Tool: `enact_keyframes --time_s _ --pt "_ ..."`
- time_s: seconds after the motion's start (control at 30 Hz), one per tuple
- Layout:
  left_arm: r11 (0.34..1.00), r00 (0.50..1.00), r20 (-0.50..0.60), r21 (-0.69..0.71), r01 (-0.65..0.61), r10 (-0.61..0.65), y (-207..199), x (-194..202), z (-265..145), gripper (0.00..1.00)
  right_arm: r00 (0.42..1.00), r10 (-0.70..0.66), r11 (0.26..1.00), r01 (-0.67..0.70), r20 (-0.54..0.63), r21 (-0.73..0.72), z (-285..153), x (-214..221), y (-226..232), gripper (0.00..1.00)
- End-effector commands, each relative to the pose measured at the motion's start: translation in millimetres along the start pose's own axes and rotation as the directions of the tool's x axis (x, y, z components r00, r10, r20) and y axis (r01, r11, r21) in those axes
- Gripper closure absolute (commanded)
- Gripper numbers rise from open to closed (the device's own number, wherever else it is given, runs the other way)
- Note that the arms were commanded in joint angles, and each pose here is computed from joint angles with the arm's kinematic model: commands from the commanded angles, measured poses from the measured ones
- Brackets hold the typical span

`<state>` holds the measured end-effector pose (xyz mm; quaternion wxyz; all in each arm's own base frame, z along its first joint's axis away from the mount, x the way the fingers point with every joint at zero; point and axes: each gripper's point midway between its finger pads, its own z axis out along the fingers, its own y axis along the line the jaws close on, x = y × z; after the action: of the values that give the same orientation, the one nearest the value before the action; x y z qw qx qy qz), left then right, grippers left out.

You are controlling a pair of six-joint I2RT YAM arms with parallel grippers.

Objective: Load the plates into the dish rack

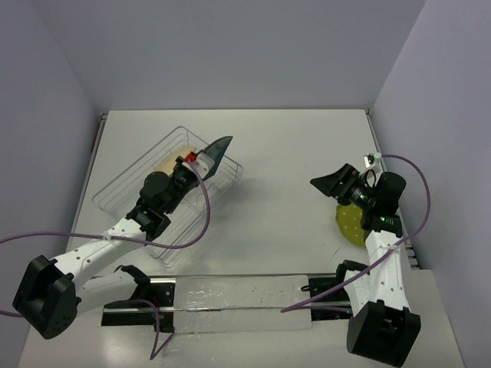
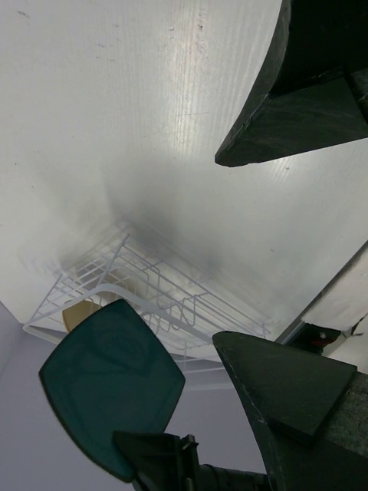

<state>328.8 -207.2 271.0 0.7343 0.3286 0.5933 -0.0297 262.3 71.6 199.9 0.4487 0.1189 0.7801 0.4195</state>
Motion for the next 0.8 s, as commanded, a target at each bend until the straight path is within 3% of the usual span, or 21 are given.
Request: enact_keyframes --time_s 0.0,0.2,0.77 --pt "0.963 0.927 0.370 -0.266 0.039 0.065 78.3 -104.6 -14.4 1.00 0.998 -0.061 0.997 0.061 0.011 -0.038 -0.5 -9.1 13.5 0.05" --pt "0.974 0.898 0.428 -0.226 -0.004 0.103 84.8 -135.6 -6.9 1.00 0.998 -0.060 0.997 0.060 0.002 -0.047 -0.4 -10.0 15.8 0.05" --pt "0.991 0.952 0.300 -0.133 -0.029 0.069 72.9 -70.7 1.3 1.00 0.999 -0.030 1.000 0.030 -0.017 0.006 3.0 -8.9 3.0 0.05"
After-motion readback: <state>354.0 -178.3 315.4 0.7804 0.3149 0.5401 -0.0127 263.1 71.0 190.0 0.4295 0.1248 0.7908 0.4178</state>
